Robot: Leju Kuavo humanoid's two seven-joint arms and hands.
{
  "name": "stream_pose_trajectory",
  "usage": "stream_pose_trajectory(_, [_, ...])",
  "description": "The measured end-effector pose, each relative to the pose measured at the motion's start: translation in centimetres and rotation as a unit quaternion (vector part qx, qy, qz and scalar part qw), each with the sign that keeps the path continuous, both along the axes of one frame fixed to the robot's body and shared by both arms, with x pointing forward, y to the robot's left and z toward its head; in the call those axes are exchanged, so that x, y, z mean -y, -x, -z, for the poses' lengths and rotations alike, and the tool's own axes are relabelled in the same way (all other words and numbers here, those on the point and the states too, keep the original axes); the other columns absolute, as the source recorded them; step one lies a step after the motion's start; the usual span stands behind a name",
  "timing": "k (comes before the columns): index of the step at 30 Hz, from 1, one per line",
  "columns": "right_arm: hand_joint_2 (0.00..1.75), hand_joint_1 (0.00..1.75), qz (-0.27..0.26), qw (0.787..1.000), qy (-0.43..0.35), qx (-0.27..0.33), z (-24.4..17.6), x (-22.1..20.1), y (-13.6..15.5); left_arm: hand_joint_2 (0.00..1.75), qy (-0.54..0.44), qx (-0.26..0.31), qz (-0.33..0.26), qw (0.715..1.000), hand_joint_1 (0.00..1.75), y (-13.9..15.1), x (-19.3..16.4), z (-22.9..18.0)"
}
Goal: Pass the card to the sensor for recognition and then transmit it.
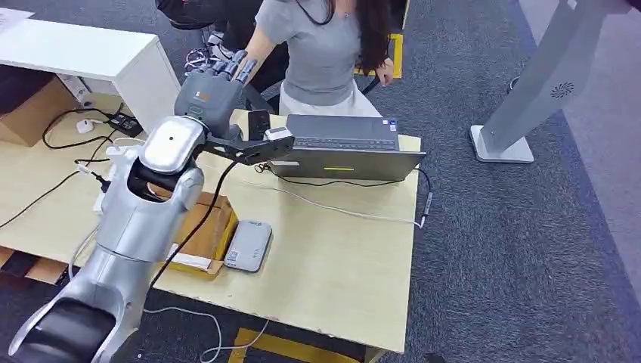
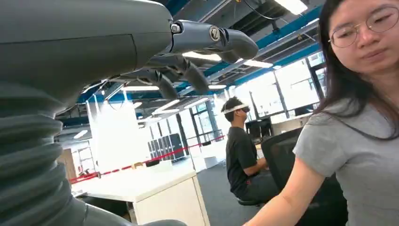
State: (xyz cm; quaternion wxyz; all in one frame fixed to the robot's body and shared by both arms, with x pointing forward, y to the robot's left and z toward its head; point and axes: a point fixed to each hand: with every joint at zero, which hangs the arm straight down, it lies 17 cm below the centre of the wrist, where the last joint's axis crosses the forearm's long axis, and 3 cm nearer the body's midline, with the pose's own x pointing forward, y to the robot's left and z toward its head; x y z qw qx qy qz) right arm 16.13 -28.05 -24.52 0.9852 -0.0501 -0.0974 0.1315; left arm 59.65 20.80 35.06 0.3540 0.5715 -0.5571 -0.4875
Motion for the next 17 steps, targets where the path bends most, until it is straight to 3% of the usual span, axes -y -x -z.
stream_pose_trajectory(5, [1.75, 0.0, 0.0, 1.0, 0.0, 0.0, 0.0, 0.0, 0.0, 1.75, 0.004, 0.0, 0.0, 1.0, 0.0, 0.0, -0.2, 0.0])
stream_pose_trajectory(9, [1.75, 0.0, 0.003, 1.0, -0.002, 0.0, 0.0, 0.0, 0.1, 1.75, 0.055, 0.021, 0.052, 0.997, 0.0, 1.3, 0.7, -0.6])
stream_pose_trajectory(12, [1.75, 0.0, 0.007, 1.0, -0.007, 0.002, 0.0, 0.0, 0.2, 1.75, 0.123, 0.043, 0.1, 0.986, 0.0, 4.0, 0.1, -1.2])
stream_pose_trajectory(14, [1.75, 0.0, 0.01, 1.0, -0.01, 0.007, -0.1, 0.2, 0.3, 1.75, 0.202, 0.051, 0.152, 0.966, 0.0, 6.4, -0.3, -1.5])
stream_pose_trajectory(17, [1.75, 0.0, 0.019, 1.0, -0.013, 0.007, -0.1, 0.8, 1.2, 1.75, 0.383, 0.067, 0.235, 0.891, 0.0, 11.8, -3.6, -2.1])
